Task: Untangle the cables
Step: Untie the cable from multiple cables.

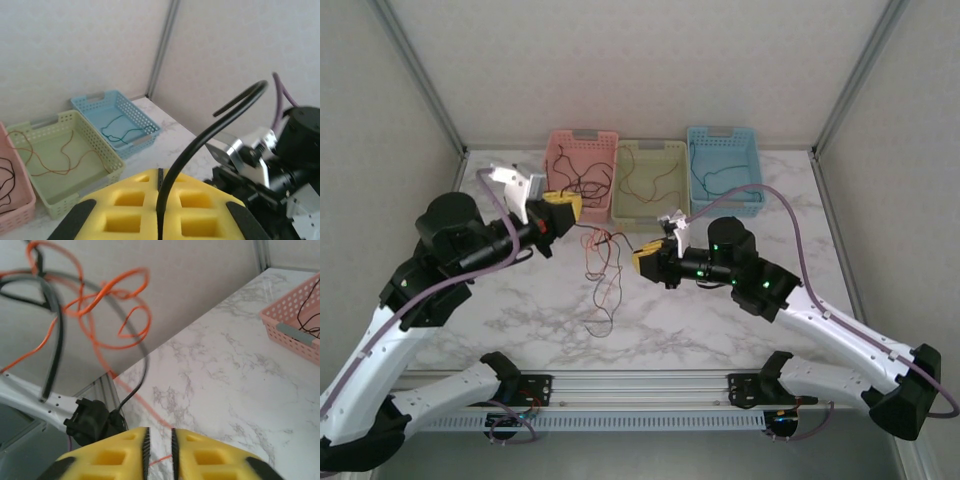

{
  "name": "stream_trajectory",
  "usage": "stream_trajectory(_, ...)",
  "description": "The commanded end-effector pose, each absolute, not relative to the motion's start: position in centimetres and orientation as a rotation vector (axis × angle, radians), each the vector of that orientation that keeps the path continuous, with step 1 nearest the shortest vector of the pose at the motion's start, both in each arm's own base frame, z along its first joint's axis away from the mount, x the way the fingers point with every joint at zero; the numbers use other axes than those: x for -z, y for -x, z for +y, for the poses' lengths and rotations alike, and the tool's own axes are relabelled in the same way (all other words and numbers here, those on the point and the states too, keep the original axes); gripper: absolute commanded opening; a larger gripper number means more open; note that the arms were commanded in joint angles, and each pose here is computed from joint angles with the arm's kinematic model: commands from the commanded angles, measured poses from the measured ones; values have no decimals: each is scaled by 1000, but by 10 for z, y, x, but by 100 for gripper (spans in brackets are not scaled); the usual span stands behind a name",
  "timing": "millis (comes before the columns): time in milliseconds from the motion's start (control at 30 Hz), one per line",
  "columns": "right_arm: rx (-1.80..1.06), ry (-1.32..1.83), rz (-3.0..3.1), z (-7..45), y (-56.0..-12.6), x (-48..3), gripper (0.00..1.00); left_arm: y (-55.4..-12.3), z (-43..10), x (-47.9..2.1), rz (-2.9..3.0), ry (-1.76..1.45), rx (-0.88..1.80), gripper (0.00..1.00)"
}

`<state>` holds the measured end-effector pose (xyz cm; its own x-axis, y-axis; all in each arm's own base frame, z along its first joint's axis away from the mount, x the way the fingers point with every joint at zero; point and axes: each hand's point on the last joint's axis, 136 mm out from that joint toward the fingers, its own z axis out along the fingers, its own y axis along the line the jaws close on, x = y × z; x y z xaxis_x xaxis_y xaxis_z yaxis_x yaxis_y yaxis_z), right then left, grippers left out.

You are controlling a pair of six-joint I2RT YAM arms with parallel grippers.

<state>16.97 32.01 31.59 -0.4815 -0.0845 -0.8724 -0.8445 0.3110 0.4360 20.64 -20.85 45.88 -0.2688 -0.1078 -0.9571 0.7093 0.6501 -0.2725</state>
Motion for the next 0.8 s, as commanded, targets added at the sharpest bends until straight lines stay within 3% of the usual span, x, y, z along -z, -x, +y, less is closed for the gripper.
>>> stream_trajectory(0,-1306,875,1732,325,-159,-328,16,-216,-202,-465,1707,-383,859,0)
stream_trajectory(200,-1351,873,1697,335,-162,-341,0,-218,-204,-466,1702,-358,889,0)
stream_trajectory(400,-1305,852,1729,337,-172,-338,0,-220,-203,-465,1705,-352,878,0)
stream_trajectory(500,-1242,818,1753,332,-180,-329,10,-220,-203,-465,1706,-352,873,0)
stream_trajectory(667,-1277,836,1735,335,-175,-326,50,-221,-203,-464,1713,-329,887,0)
stream_trajectory(767,-1265,851,1702,334,-174,-329,58,-220,-204,-465,1719,-308,916,0)
